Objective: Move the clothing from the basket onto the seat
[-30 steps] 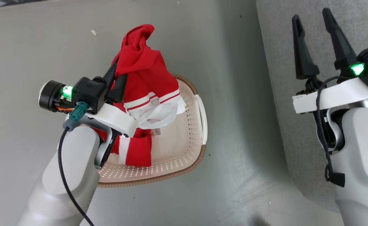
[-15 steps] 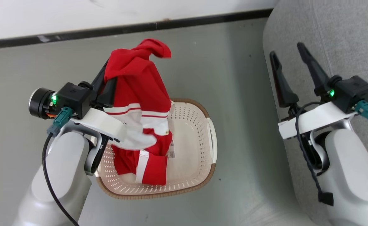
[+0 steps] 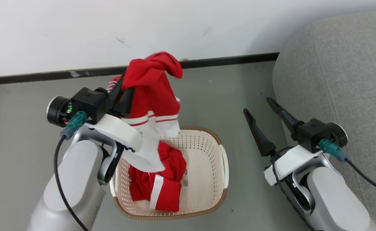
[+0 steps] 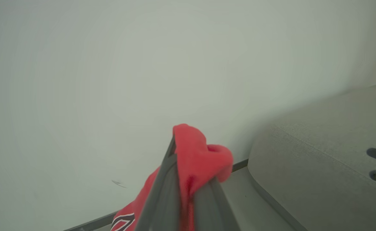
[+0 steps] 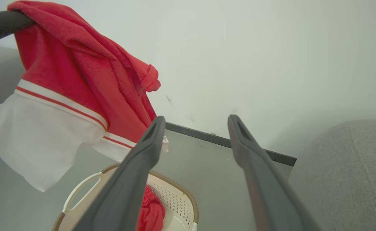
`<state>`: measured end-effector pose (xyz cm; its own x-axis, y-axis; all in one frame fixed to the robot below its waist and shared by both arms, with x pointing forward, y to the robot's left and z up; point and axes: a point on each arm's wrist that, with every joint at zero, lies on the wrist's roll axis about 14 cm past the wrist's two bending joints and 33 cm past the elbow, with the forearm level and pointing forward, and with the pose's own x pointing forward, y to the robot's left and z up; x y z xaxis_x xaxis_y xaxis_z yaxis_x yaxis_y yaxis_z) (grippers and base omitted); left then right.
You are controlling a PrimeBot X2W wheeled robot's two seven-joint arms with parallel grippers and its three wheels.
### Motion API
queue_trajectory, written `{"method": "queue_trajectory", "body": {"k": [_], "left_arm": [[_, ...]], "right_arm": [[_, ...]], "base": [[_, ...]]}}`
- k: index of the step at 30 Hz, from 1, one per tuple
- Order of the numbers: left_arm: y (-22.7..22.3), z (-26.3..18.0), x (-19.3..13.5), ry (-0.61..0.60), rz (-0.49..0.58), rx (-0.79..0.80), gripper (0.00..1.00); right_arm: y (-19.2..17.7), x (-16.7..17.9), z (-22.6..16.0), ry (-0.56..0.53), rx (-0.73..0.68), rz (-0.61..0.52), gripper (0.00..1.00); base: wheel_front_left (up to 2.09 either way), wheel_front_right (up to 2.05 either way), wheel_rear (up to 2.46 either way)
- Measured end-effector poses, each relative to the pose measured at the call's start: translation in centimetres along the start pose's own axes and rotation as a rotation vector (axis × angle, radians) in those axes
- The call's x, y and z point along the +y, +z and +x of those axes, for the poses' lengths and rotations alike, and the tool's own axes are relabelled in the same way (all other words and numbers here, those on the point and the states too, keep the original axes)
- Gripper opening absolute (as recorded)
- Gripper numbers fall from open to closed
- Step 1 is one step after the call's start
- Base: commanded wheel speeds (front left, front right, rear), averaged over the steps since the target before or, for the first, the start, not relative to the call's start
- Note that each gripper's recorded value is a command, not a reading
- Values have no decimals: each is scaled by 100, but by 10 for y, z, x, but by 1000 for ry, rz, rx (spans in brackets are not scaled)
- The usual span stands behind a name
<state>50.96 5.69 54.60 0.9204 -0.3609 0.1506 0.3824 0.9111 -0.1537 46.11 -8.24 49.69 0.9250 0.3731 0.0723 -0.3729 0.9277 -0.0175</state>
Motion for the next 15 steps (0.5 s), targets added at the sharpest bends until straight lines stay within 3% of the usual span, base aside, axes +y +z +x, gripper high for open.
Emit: {"method": "queue_trajectory", "body": {"k": [15], "left_arm": [[42,-17,-77,-190,-7,1,0]], "right_arm": [[30,33,-20,126,-40,-74,100]], "base": [[0,0,0]]}}
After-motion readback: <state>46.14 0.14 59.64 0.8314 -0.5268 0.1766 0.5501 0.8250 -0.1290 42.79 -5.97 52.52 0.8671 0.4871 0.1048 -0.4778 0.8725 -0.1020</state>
